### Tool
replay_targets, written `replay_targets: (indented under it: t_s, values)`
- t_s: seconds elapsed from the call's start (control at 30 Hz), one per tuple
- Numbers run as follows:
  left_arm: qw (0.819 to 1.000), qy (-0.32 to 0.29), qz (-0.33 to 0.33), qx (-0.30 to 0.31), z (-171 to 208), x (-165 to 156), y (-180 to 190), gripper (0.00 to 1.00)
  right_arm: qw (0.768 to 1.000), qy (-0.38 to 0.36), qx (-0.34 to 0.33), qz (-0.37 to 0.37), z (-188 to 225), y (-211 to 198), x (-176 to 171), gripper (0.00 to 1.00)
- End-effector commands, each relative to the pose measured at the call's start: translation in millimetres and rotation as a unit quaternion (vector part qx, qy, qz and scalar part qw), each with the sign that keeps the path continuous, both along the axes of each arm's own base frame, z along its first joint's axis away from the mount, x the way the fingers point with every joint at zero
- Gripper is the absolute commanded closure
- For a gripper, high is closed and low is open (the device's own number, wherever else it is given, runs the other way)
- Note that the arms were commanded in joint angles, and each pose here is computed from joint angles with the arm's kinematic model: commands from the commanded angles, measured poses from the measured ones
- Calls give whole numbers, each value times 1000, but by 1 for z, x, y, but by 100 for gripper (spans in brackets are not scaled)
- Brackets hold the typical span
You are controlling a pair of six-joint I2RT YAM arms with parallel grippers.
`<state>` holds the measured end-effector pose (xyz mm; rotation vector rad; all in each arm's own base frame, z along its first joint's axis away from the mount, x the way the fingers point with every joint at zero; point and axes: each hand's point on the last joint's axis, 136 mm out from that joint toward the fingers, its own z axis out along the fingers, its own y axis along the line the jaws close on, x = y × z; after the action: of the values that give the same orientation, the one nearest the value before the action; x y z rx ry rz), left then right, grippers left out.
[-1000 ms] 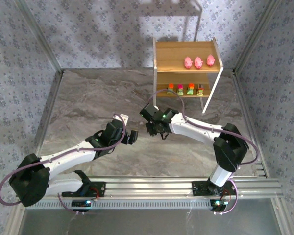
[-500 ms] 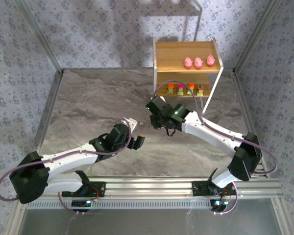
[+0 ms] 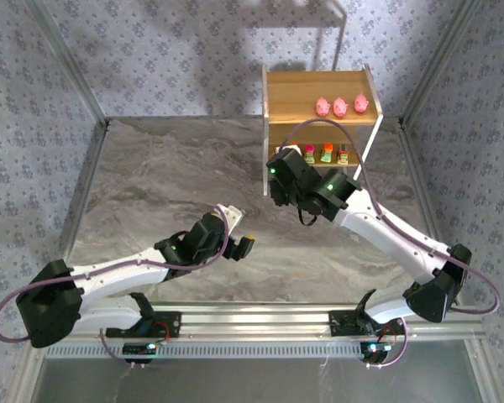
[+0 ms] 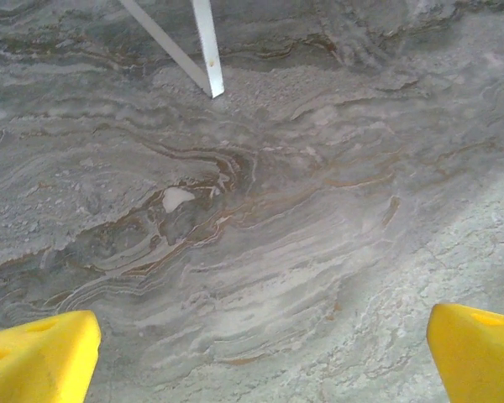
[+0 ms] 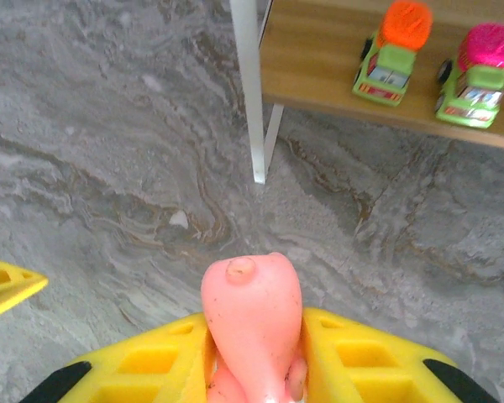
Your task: Place and organize the plastic toys onto the shelf
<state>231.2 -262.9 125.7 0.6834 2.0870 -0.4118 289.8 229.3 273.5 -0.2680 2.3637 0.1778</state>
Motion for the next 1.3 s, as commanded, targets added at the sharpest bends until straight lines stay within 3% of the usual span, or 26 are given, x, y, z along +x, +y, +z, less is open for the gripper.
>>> replay_targets:
  t_s: [0.0,0.57,1.27]
  values:
    - [999,-21,-23,-27,18,-3,-10,0,1000,-27,-7,-9,28,-16,0,70]
    - [996,-50,-50,-58,32,-14,-15,0,996,-82,27,-36,90,-41,19,71]
    - [996,-63,-44,-54,35,-13,-11,0,992,-104,45,-62,138,-45,92,71]
